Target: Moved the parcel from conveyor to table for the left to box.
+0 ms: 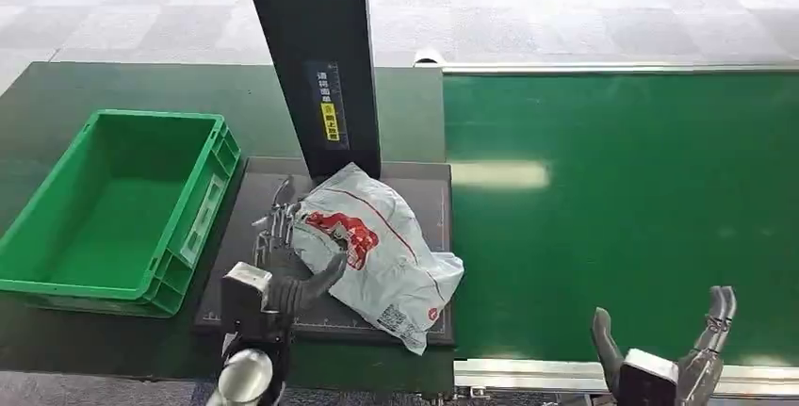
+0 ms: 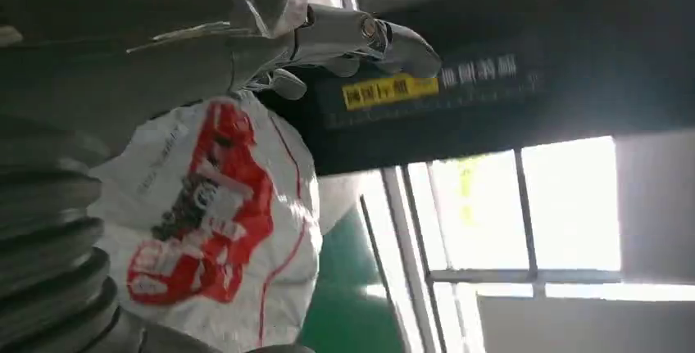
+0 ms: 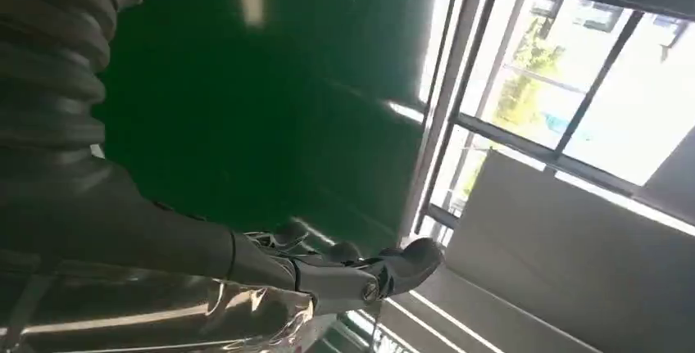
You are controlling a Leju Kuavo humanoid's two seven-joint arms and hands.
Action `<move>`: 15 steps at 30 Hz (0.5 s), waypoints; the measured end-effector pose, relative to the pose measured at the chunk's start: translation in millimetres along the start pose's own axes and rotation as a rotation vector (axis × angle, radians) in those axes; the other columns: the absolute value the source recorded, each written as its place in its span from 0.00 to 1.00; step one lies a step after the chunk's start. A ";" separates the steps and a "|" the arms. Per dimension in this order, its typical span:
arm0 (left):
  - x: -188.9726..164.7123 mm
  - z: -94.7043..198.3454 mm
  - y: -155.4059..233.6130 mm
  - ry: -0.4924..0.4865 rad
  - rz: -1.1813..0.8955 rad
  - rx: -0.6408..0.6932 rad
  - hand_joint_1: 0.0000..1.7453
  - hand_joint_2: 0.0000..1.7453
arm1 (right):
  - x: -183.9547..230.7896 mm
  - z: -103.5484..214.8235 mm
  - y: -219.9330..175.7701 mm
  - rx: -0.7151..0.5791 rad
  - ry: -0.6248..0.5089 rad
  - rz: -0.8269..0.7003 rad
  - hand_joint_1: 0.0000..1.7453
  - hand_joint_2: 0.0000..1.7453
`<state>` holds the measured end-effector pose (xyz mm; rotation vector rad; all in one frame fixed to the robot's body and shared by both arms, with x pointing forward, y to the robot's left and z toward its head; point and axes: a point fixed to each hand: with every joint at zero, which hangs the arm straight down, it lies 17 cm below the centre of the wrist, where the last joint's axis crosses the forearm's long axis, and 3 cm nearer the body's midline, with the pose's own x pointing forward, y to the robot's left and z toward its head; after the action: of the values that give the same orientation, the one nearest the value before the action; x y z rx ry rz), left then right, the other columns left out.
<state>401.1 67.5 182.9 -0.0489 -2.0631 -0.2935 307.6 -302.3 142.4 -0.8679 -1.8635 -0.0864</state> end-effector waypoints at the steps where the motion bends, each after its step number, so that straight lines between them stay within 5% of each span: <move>1: 1.6 -2.5 -6.7 -0.002 -0.013 -0.027 0.00 1.00 | -2.7 3.3 6.3 0.009 0.004 -0.004 0.00 1.00; 6: -5.9 -5.3 -35.8 -0.001 -0.222 -0.153 0.00 1.00 | -5.2 20.0 42.4 0.073 0.040 -0.038 0.00 1.00; 10: -51.3 -3.0 -71.8 0.106 -0.367 -0.369 0.00 1.00 | 9.4 25.6 75.9 0.131 0.061 -0.130 0.00 1.00; 15: -88.7 -15.0 -87.9 0.074 -0.730 -0.476 0.00 1.00 | 16.6 36.9 103.6 0.179 0.134 -0.287 0.00 1.00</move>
<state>443.6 -13.3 96.5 0.4264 -1.8266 -1.2074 337.5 -201.5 106.1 -0.4574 -1.8265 -0.1496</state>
